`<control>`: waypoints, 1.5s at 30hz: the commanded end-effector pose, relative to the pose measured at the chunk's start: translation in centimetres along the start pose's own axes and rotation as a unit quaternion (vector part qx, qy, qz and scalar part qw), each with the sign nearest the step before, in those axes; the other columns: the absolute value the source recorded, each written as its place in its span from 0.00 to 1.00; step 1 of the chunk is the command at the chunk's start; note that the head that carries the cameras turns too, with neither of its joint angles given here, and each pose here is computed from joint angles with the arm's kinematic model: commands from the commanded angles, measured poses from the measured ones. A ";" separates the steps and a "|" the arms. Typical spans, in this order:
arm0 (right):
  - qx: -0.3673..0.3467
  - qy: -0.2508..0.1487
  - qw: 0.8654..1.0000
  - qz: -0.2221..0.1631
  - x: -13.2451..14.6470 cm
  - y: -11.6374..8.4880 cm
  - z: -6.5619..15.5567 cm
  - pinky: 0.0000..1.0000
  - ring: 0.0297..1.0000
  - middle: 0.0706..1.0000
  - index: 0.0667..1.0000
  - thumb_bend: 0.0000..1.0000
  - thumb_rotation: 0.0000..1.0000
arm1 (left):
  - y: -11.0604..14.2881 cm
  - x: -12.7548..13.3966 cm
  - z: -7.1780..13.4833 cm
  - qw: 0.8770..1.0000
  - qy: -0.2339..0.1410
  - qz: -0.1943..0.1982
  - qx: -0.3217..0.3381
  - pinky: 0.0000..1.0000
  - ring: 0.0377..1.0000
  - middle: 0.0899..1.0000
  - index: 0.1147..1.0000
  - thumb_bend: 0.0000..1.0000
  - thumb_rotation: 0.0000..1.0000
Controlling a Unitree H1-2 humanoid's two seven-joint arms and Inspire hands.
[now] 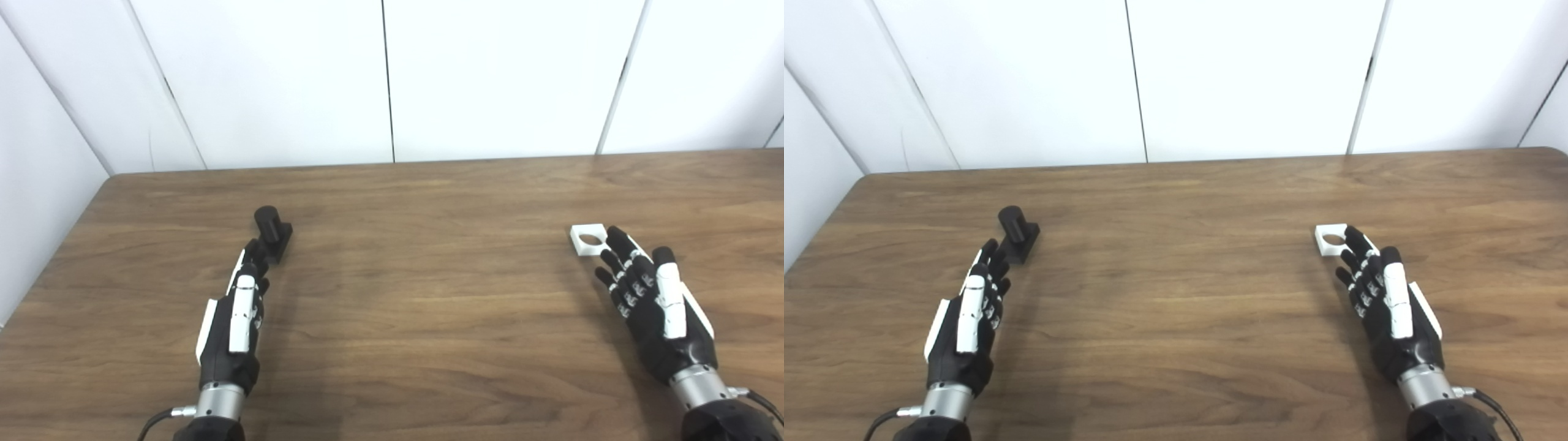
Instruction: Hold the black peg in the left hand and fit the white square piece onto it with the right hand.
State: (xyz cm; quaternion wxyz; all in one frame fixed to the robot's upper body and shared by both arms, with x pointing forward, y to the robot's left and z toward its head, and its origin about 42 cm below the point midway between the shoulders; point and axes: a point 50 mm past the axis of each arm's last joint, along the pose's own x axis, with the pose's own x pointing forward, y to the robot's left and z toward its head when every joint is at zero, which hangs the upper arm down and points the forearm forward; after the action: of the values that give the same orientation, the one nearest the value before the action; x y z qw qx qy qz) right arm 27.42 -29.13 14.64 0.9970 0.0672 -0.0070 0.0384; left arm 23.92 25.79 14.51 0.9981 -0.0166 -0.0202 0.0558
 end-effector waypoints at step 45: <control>0.005 -0.032 0.999 0.019 0.5 0.2 1.4 0.90 1.00 1.00 0.93 0.59 0.99 | 1.1 6.3 4.9 0.866 -0.049 0.145 0.476 0.91 0.98 0.95 0.92 0.76 0.42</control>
State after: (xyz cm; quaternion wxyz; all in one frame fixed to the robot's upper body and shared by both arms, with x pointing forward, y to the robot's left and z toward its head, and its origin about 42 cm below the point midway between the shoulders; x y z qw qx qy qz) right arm 27.31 -29.03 14.59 0.9954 0.0834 -0.0064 0.0468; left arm 28.82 27.19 18.05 0.8834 0.4293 -0.0099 0.1875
